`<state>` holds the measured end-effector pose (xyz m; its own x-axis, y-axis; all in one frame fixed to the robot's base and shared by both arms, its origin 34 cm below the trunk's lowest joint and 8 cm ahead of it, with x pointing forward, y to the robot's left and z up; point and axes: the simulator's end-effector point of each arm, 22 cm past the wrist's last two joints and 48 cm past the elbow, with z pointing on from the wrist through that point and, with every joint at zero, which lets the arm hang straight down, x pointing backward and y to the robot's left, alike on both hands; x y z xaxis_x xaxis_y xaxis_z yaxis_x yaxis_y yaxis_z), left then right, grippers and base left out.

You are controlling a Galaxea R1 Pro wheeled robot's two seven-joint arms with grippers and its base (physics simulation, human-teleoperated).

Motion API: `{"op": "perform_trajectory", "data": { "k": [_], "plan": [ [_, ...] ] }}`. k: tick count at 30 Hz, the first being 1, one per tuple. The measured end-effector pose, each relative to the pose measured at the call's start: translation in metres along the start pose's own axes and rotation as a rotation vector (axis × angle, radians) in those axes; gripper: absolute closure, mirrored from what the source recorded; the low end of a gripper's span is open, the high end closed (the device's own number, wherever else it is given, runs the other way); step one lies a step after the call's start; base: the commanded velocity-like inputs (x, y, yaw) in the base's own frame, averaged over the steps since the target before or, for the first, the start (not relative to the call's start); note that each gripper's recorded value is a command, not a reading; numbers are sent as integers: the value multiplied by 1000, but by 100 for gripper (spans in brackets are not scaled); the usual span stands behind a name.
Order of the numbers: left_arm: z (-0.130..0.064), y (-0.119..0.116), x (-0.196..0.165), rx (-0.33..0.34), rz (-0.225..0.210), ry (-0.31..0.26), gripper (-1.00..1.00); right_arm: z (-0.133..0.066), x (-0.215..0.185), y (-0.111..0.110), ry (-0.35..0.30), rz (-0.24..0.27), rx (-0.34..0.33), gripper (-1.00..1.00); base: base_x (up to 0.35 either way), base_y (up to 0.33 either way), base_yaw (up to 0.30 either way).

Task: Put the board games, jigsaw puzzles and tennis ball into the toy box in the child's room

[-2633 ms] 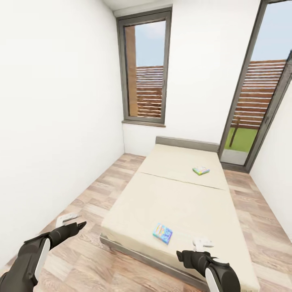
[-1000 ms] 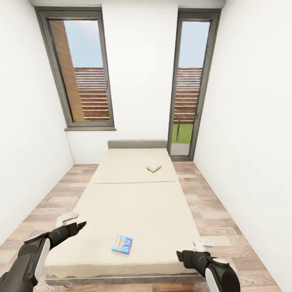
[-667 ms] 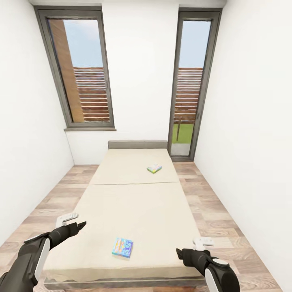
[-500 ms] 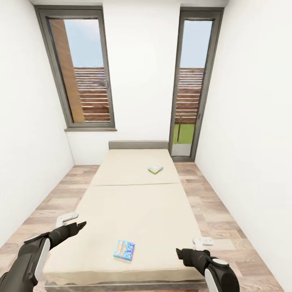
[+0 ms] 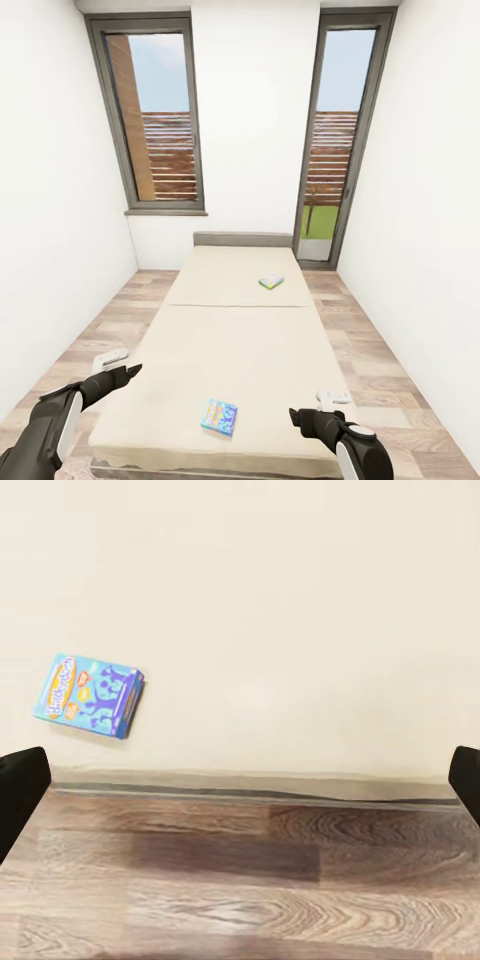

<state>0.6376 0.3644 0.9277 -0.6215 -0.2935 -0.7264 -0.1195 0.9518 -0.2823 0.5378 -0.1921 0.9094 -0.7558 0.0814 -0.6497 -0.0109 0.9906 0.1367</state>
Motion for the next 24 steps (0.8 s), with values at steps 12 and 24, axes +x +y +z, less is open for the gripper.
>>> {"op": "perform_trajectory", "data": {
  "k": [12,24],
  "plan": [
    [0,0,0,-1,0,0,-100,0,0,-1,-1,4,-1,-100,35,49,1],
    [0,0,0,1,0,0,-100,0,0,-1,-1,5,0,-100,0,130,0]
  ]
}}
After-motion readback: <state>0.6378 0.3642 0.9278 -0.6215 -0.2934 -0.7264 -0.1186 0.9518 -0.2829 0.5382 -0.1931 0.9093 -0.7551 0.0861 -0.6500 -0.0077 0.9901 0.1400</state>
